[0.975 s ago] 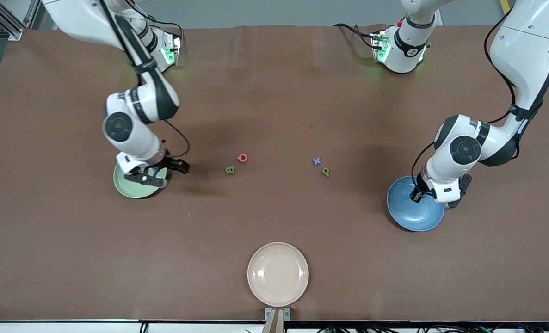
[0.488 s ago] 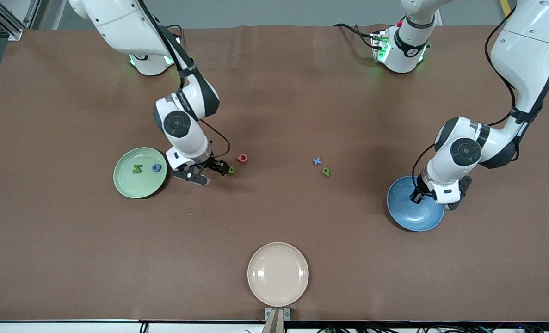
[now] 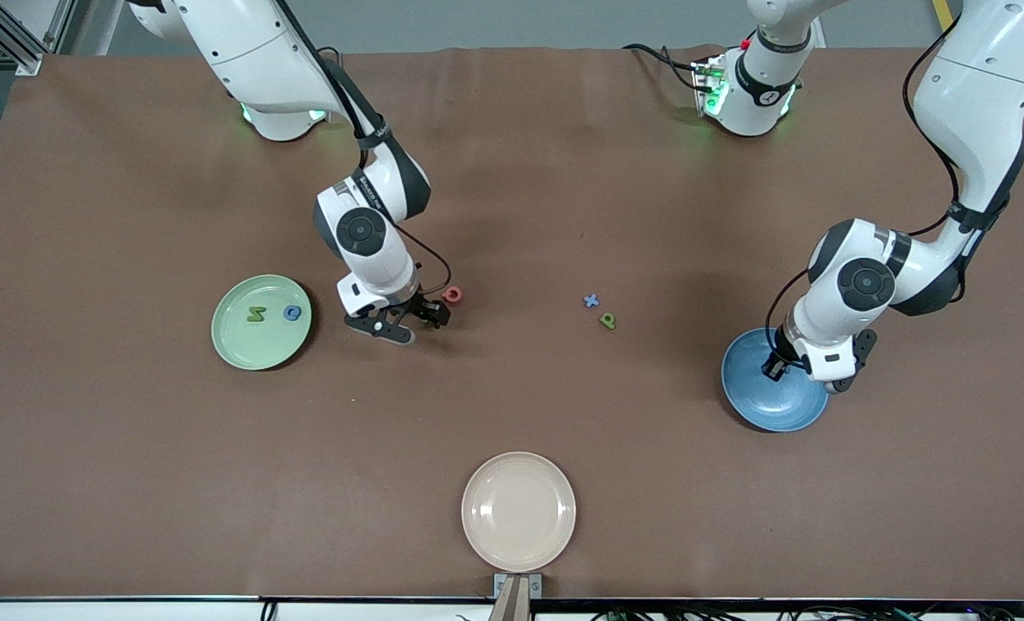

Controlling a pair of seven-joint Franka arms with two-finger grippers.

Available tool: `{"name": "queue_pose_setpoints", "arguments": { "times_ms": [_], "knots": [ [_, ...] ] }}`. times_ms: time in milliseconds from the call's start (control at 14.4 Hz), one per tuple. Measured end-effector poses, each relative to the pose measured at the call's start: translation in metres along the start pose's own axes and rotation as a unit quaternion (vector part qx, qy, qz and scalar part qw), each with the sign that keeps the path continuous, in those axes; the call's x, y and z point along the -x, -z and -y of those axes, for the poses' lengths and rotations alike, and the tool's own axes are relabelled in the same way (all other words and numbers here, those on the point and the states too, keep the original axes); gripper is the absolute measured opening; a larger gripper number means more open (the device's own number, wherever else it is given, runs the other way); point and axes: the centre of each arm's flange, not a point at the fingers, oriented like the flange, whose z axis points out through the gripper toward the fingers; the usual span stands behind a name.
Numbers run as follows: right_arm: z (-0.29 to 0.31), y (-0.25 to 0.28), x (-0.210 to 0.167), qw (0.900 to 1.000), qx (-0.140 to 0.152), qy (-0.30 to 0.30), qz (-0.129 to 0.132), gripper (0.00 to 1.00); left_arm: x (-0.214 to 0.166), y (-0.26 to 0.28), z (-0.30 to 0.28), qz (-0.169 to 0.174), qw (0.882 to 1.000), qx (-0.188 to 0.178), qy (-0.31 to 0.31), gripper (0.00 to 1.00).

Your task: Sort upper and lower case letters into plates

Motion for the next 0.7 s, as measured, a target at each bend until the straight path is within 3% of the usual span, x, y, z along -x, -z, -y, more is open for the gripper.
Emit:
{"name": "queue_pose_setpoints", "arguments": {
  "times_ms": [139, 348, 488, 557, 697],
  "knots": [
    [0.006, -0.002, 0.009, 0.999, 0.002, 0.039, 0.002, 1.0, 0.0, -0.002, 0.0, 0.001, 1.0, 0.0, -0.001, 0.43],
    [0.01, -0.009, 0.018, 0.998, 0.006, 0.067, 0.006, 1.0, -0.003, 0.001, -0.003, -0.002, 1.0, 0.005, 0.0, 0.72],
    [0.013, -0.013, 0.022, 0.995, 0.008, 0.096, 0.008, 0.93, -0.006, 0.009, -0.009, -0.006, 1.0, 0.01, 0.0, 0.92],
    [0.014, -0.013, 0.022, 0.994, 0.008, 0.109, 0.008, 0.93, -0.002, 0.015, -0.014, -0.007, 1.0, 0.008, -0.004, 0.99],
    [0.016, -0.014, 0.019, 0.993, 0.007, 0.121, 0.007, 0.91, 0.014, 0.033, -0.027, -0.008, 1.0, -0.001, -0.01, 1.0]
  ]
}}
